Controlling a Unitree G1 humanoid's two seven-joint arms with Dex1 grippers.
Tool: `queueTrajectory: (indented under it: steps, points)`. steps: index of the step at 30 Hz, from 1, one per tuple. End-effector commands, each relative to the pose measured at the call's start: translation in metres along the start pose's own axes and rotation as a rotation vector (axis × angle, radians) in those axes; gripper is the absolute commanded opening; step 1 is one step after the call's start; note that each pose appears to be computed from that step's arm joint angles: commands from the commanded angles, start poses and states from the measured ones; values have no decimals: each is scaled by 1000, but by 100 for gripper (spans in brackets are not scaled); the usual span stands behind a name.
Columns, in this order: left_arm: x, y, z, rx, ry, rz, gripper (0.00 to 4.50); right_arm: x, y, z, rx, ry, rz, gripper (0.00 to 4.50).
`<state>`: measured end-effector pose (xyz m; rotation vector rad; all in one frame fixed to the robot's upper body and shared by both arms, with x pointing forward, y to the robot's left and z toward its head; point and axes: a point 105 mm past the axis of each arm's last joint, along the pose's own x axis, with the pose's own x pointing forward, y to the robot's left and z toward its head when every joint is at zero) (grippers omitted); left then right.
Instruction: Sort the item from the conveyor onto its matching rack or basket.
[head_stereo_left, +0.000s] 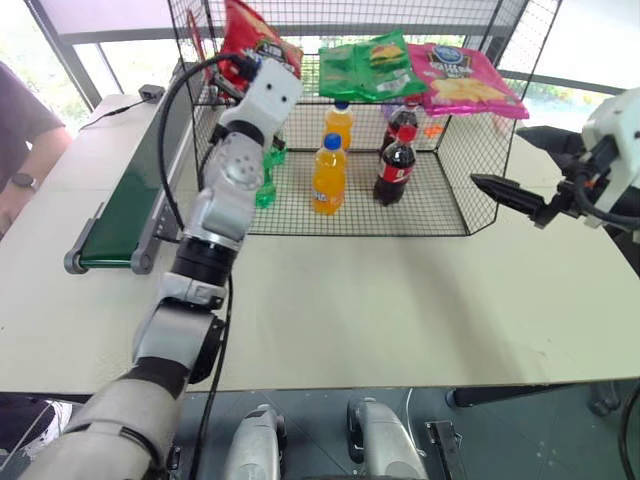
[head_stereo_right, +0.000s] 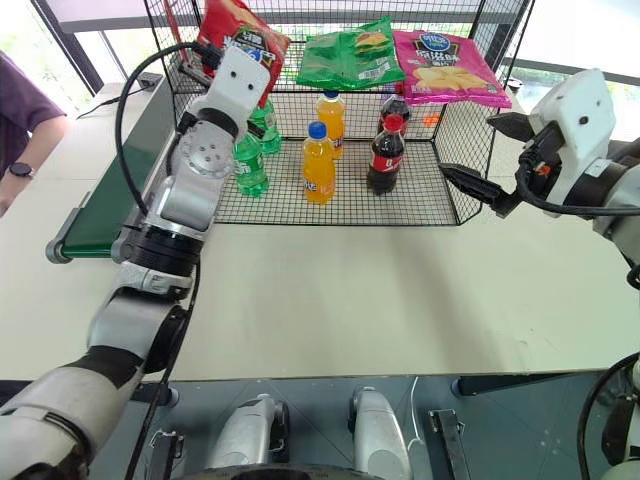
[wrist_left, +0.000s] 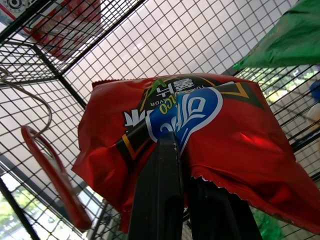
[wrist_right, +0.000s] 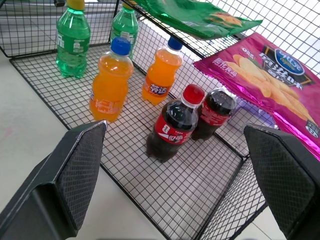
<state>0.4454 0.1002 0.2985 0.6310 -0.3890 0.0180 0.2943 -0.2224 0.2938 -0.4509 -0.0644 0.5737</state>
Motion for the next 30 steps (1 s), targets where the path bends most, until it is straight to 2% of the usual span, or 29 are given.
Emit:
queueTrajectory:
  steps: [1,4,7,12,16,21,24,27,30]
  points:
    - [5,10,6,-3,-6,62,6,-7,-3,16,-32,-50,-30,450]
    - [5,15,7,22,-9,82,6,-7,-4,17,-32,-55,-34,450]
    - [1,17,9,-1,-17,76,96,-6,-4,17,-27,-61,-36,450]
    - [-12,21,23,-20,-65,55,341,-1,-1,16,-21,-64,-28,450]
    - [-27,29,43,-61,-130,-4,341,2,2,12,-16,-56,-17,450]
    - [-52,38,50,-183,-171,-167,341,3,1,10,-1,-53,-10,450]
    - [-65,34,44,-276,-162,-267,341,5,1,7,12,-51,-5,450]
    - [-78,44,10,-486,-60,-304,341,7,2,-2,51,-51,0,450]
    - [-91,54,-1,-554,-45,-329,341,6,5,-8,79,-49,11,450]
